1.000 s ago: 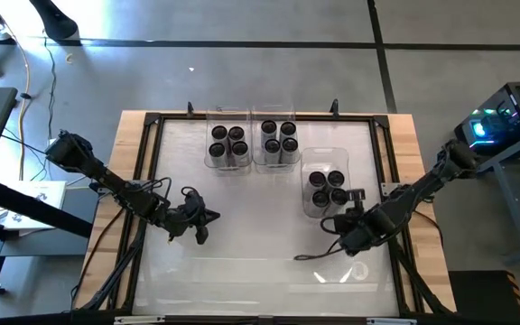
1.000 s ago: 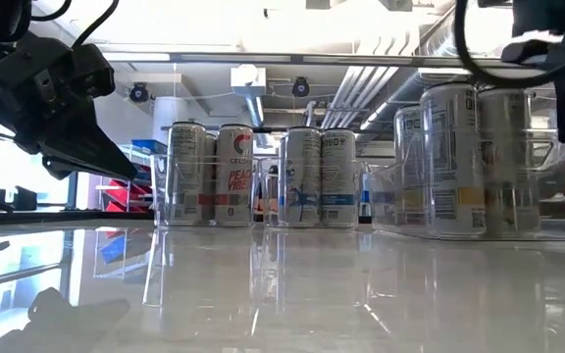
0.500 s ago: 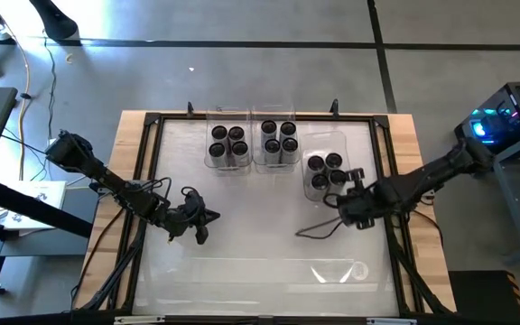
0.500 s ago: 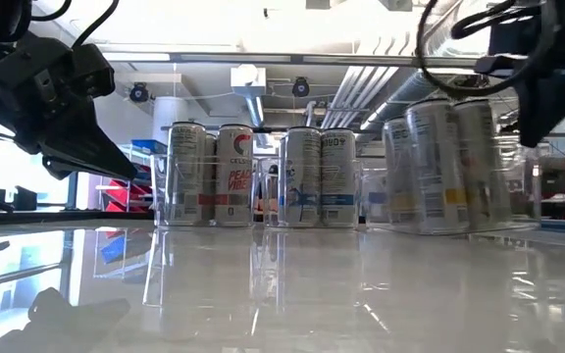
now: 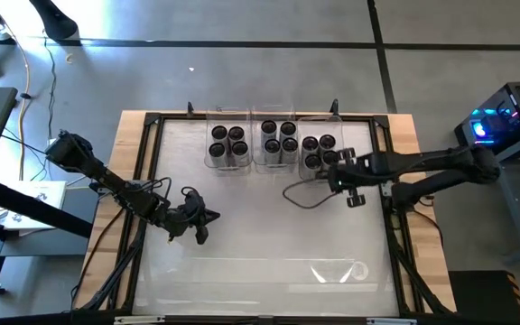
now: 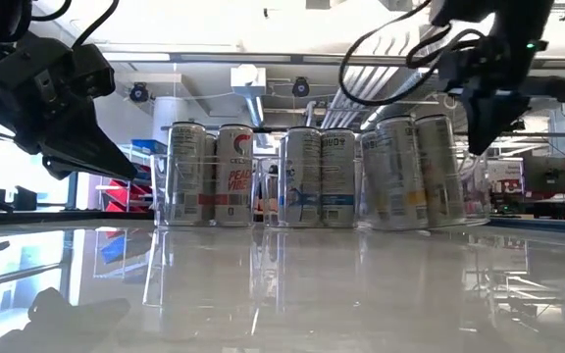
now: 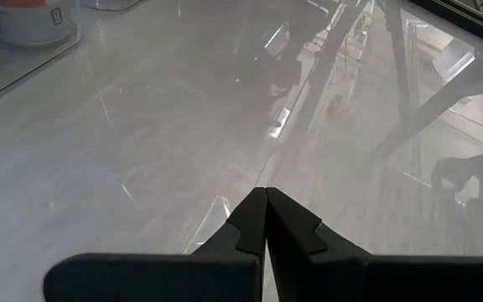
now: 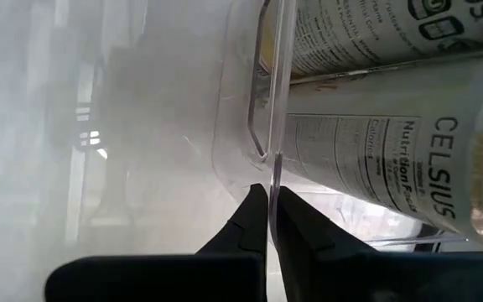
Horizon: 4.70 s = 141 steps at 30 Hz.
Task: Sort soda cans
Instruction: Move the bottom right transparent bin to the top right of the table, then adjust the transparent bins
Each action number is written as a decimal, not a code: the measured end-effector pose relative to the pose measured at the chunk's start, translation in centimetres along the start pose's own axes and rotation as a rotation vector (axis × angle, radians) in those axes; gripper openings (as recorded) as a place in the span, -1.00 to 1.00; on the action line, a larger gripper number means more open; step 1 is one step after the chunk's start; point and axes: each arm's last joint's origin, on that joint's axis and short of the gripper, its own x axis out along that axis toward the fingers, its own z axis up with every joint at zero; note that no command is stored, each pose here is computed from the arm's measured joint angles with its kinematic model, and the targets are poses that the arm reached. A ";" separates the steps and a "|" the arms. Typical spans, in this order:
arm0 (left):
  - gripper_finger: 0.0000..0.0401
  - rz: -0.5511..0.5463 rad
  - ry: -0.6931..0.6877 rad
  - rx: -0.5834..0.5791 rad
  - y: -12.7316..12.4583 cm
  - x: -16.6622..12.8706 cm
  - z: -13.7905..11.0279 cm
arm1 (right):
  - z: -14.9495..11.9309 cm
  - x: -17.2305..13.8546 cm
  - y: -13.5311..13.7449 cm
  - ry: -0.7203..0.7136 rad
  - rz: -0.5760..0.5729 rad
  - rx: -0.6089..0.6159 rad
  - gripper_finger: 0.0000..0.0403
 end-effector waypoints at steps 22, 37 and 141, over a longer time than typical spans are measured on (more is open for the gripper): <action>-1.00 0.000 0.000 0.001 0.0 0.0 0.0 | -2.6 2.4 -7.0 -0.077 0.073 0.149 -0.93; -1.00 -0.009 0.018 0.022 0.0 0.0 -0.1 | -3.0 4.3 -7.0 -0.148 0.091 0.247 -0.70; -1.00 0.346 -0.008 -0.058 8.6 -3.0 5.6 | -4.3 2.1 -4.5 0.033 0.145 0.945 -0.26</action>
